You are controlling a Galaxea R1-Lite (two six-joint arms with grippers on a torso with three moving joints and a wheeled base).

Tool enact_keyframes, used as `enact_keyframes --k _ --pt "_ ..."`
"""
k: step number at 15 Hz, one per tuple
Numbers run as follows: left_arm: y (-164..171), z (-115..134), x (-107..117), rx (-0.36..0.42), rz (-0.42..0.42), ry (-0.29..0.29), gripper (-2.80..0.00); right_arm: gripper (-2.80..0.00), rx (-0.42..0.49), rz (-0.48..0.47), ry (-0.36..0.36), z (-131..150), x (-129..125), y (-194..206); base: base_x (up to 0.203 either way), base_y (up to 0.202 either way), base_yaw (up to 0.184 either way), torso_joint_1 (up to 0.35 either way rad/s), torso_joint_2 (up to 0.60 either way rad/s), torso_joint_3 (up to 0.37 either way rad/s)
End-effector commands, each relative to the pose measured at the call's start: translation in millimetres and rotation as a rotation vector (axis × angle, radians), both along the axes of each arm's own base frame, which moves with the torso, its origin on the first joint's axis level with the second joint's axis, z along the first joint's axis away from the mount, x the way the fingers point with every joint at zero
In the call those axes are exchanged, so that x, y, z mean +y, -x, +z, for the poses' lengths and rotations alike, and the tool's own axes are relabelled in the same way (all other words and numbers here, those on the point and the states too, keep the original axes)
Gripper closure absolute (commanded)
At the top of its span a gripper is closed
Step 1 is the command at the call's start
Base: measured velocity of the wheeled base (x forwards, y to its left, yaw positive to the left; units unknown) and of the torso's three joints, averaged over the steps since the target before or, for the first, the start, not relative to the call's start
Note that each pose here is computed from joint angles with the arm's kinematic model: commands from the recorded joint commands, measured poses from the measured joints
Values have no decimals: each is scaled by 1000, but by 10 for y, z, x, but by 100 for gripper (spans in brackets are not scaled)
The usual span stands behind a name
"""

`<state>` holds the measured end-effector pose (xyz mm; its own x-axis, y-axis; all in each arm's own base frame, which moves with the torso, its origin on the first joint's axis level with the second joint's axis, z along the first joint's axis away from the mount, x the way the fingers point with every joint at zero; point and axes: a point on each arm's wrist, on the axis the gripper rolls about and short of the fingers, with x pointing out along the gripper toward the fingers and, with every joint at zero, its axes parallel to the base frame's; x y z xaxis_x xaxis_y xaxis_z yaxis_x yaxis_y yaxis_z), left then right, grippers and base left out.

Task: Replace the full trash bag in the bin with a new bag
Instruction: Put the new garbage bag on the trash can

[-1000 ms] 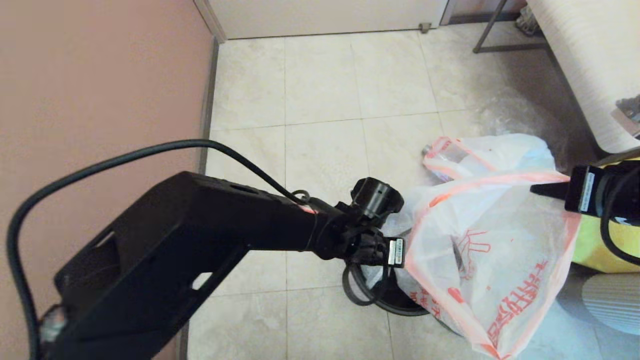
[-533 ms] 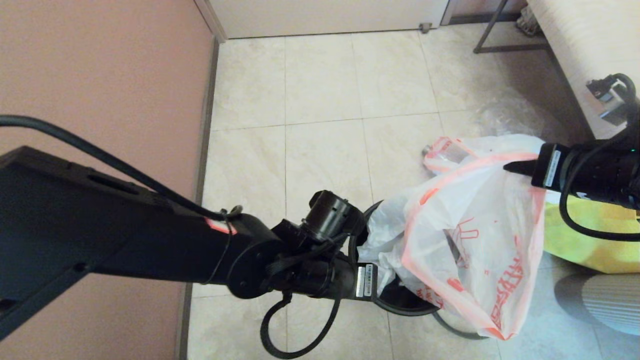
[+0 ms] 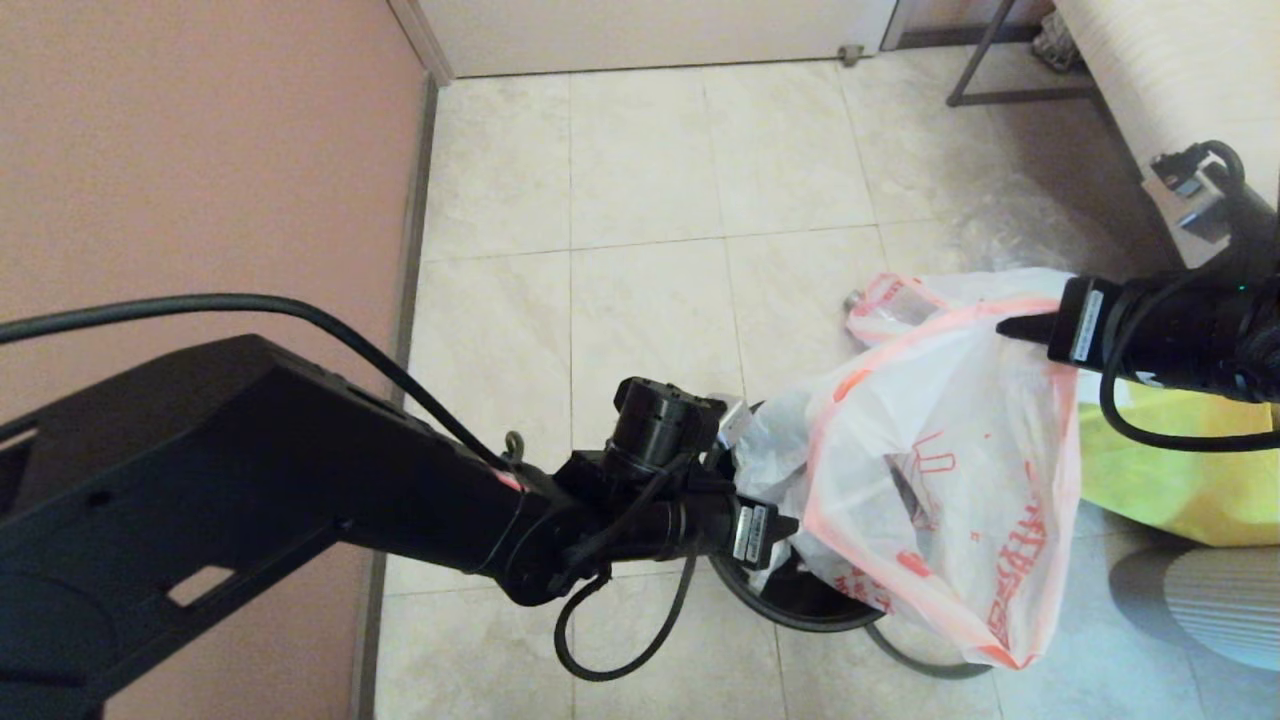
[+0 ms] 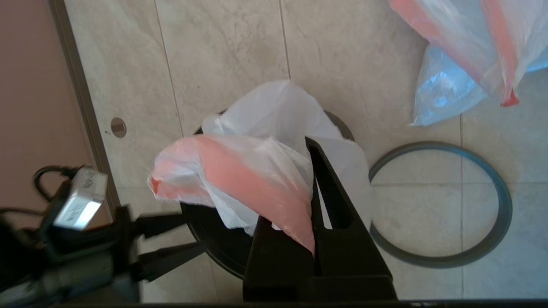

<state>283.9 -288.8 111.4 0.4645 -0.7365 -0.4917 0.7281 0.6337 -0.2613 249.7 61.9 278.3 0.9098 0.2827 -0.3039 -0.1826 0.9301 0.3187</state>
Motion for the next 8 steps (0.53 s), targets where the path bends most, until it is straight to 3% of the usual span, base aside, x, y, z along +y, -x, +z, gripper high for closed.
enact_keyframes --k 1,8 --pt "-131 -151 -70 -12 -9 -12 -280 0 -7 1 -4 21 3 -10 0 0 0 0 0 0" --pt "-233 63 -391 -129 -86 107 -280 0 -25 5 -11 79 12 -30 0 0 0 0 0 0"
